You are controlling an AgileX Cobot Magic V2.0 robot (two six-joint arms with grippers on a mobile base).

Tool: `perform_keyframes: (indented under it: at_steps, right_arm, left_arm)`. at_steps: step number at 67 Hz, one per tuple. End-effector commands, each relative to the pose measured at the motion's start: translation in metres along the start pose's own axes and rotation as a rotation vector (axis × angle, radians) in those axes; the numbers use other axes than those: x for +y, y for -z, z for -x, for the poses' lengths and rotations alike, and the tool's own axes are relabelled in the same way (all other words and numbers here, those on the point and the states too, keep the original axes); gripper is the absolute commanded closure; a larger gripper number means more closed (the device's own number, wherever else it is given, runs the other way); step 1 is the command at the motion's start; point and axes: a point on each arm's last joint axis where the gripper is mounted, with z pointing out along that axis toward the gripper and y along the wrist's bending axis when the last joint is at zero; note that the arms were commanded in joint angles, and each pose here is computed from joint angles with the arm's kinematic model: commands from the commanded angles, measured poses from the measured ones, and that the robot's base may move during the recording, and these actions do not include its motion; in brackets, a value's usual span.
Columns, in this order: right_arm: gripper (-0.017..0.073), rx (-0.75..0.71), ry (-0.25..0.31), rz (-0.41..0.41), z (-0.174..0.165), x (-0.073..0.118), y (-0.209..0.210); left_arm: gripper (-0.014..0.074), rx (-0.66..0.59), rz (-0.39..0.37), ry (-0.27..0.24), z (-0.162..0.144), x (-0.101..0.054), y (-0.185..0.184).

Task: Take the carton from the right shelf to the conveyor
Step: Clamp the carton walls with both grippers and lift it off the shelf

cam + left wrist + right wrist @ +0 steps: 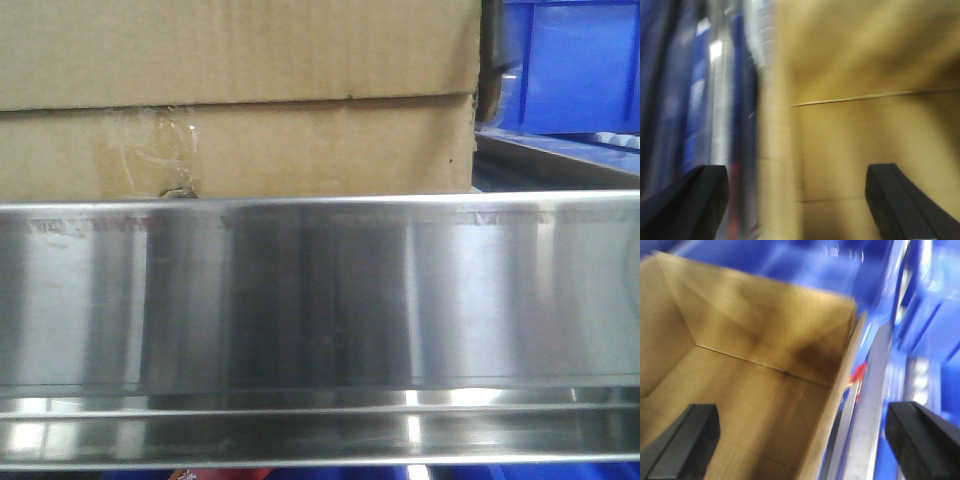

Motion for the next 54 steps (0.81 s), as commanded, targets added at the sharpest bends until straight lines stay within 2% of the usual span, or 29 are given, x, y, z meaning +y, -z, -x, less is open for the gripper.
perform_keyframes:
  at_steps: [1,14,39,44,54]
  right_arm:
    - [0.0011,0.008,-0.028,-0.023,0.003,-0.006,-0.013]
    - [0.0011,0.079,-0.091,0.002,0.0,-0.017,-0.044]
    - [0.0023,0.147,-0.108,0.027,-0.006,-0.013,-0.073]
    - [0.0081,0.147,-0.108,0.027,-0.006,-0.013,-0.073]
    - [0.0355,0.154,-0.109,0.024,-0.007,-0.014,-0.075]
  left_arm:
    - [0.0128,0.007,0.01,0.026,0.003,0.007,-0.008]
    - [0.0128,0.038,0.011,0.012,0.003,0.008,-0.021]
    - [0.0128,0.093,0.017,0.004,0.003,0.004,-0.047]
    - [0.0128,0.095,0.017,0.003,0.003,0.004,-0.047]
    - [0.0144,0.097,0.017,0.003,0.003,0.004,-0.048]
